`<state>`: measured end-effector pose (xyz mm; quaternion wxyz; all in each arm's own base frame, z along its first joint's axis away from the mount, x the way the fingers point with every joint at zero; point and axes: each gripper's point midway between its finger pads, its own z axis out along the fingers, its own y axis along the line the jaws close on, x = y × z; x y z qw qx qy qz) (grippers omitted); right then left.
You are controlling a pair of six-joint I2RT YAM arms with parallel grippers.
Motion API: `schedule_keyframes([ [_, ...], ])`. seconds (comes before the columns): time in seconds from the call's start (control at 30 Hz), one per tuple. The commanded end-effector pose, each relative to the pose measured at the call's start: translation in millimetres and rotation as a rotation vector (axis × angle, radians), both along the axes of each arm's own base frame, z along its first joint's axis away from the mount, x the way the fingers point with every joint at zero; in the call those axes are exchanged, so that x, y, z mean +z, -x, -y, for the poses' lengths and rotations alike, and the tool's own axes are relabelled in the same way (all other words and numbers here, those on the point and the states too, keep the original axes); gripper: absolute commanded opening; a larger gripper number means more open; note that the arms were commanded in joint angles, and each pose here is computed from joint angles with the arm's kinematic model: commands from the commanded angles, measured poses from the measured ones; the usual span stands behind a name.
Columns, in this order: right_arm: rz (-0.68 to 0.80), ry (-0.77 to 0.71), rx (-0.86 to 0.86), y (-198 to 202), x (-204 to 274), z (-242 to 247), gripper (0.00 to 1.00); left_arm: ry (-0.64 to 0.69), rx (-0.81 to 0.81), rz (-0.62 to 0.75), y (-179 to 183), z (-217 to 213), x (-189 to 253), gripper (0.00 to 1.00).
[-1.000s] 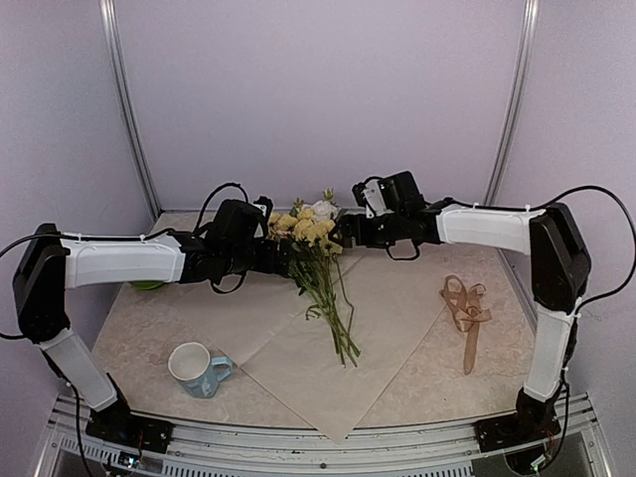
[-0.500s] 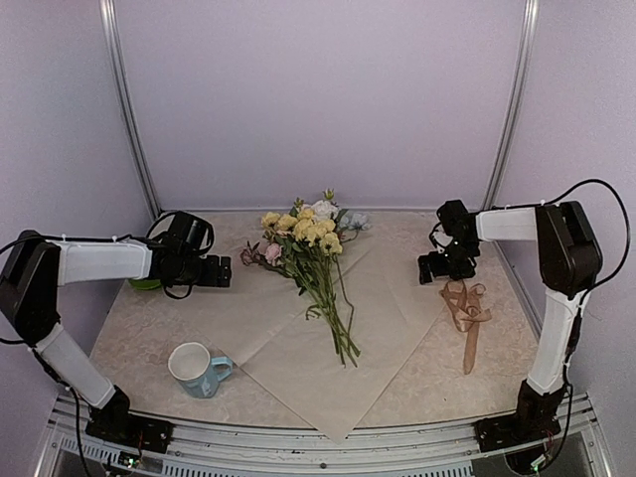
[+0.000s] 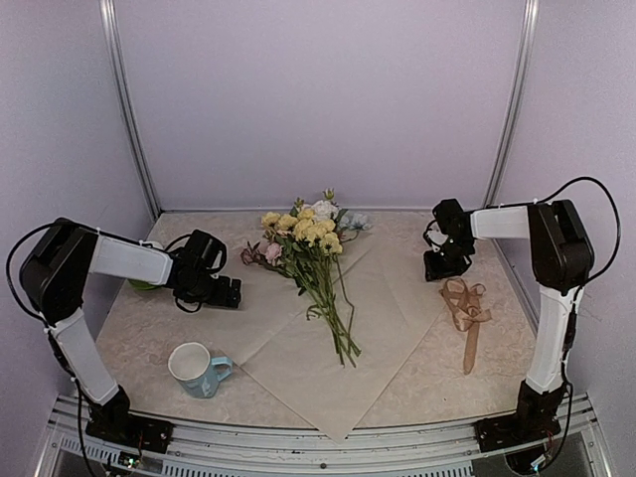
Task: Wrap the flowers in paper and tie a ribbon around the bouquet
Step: Move the flattened wrapping paper to the center of the board.
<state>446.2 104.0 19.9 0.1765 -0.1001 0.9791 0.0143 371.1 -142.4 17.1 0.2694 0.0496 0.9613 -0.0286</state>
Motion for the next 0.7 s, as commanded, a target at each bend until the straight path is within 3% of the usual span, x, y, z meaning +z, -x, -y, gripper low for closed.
schedule_keyframes([
  [0.0, -0.163, 0.106, -0.05, 39.7, -50.5, 23.2, 0.29, 0.039, -0.106, -0.04, 6.5, 37.1, -15.9, 0.99],
  [0.07, -0.15, 0.127, -0.07, 41.6, -49.9, 30.0, 0.11, 0.027, -0.153, -0.054, 10.2, 52.5, -22.7, 0.99],
  [0.13, -0.128, 0.145, -0.098, 41.2, -45.0, 39.6, 0.02, 0.021, -0.185, -0.073, 14.5, 64.7, -29.7, 0.99],
  [0.53, -0.123, 0.125, -0.276, 50.5, -39.5, 118.2, 0.07, 0.048, -0.324, -0.09, 20.6, 126.9, -36.4, 0.99],
  [0.67, -0.094, 0.046, -0.234, 39.5, -28.5, 102.1, 0.15, 0.017, -0.275, -0.043, 6.4, 116.1, -23.3, 0.99],
])
